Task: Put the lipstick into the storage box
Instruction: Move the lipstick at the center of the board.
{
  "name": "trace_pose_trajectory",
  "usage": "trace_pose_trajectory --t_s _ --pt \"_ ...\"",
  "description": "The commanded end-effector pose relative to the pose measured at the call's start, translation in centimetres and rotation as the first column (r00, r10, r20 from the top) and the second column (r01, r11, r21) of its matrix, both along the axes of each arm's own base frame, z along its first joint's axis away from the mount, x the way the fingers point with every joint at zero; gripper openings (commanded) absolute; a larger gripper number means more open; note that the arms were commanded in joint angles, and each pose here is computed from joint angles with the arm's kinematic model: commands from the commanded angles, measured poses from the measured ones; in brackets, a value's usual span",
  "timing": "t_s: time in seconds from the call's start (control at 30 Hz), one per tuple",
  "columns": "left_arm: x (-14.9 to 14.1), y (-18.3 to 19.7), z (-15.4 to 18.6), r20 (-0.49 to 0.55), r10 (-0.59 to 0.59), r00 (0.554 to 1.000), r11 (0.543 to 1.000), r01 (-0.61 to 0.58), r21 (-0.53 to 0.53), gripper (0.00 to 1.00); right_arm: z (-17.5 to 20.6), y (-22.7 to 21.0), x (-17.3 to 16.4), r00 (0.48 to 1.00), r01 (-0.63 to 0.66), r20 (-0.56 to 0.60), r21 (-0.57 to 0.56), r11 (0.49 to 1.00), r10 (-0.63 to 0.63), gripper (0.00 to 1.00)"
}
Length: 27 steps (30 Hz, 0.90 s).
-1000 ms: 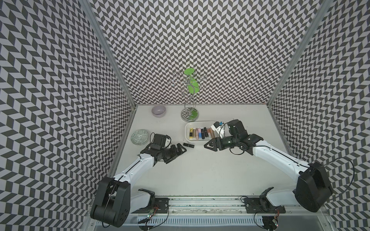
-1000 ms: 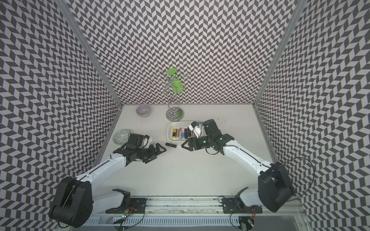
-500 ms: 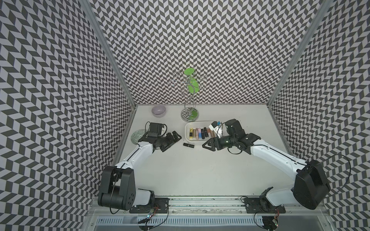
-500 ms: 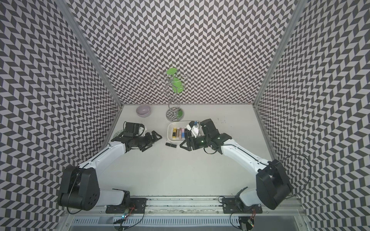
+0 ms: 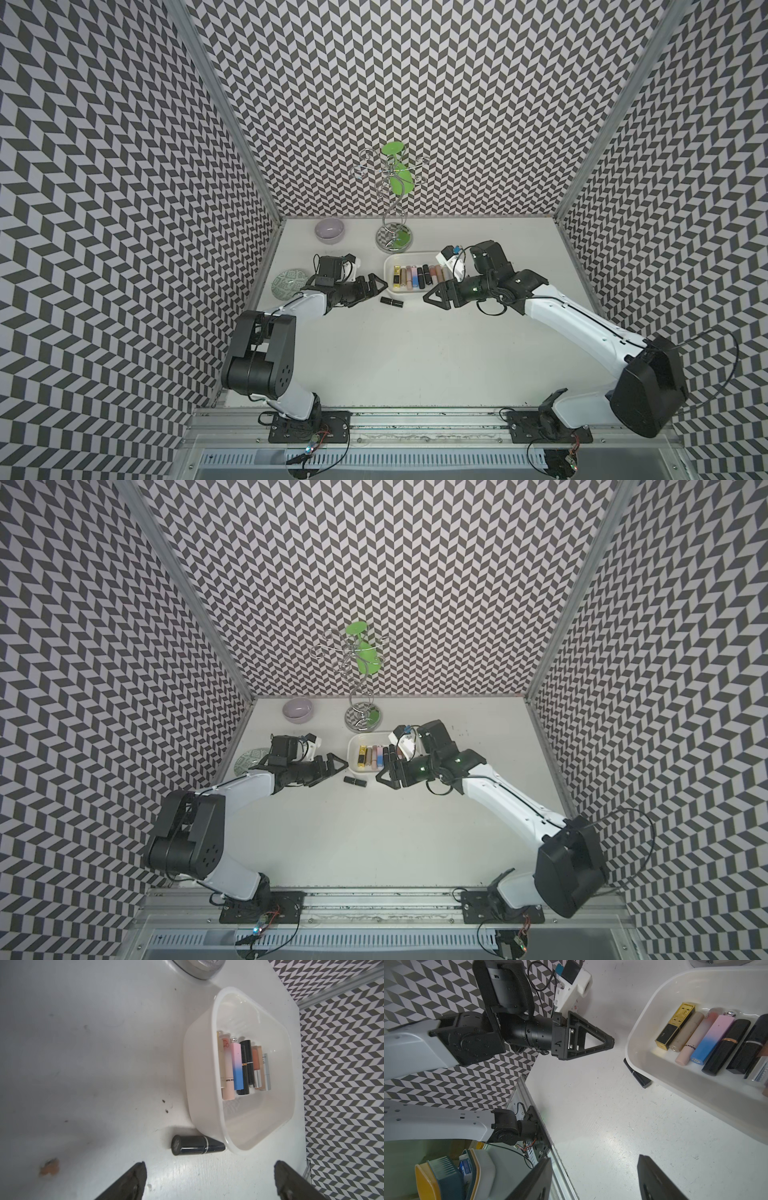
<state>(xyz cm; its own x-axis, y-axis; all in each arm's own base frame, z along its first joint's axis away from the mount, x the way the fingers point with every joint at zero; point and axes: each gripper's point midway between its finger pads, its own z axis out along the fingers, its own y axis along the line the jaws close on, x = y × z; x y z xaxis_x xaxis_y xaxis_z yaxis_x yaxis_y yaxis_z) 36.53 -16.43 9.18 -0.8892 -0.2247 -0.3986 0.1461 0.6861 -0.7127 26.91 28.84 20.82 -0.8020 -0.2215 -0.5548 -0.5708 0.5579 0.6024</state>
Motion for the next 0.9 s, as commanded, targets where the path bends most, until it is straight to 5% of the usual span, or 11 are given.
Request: trace_pose_trajectory --t_s 0.0,0.87 --pt "1.3 -1.5 1.3 0.108 -0.080 0.991 0.994 0.087 -0.061 0.99 1.6 -0.5 0.2 0.999 0.002 0.053 0.005 1.000 -0.002 0.70" --pt "-1.1 -4.6 -3.8 0.057 -0.234 0.971 0.963 0.239 -0.122 0.99 3.1 -0.8 0.6 0.998 0.029 0.060 0.013 0.999 -0.030 0.70"
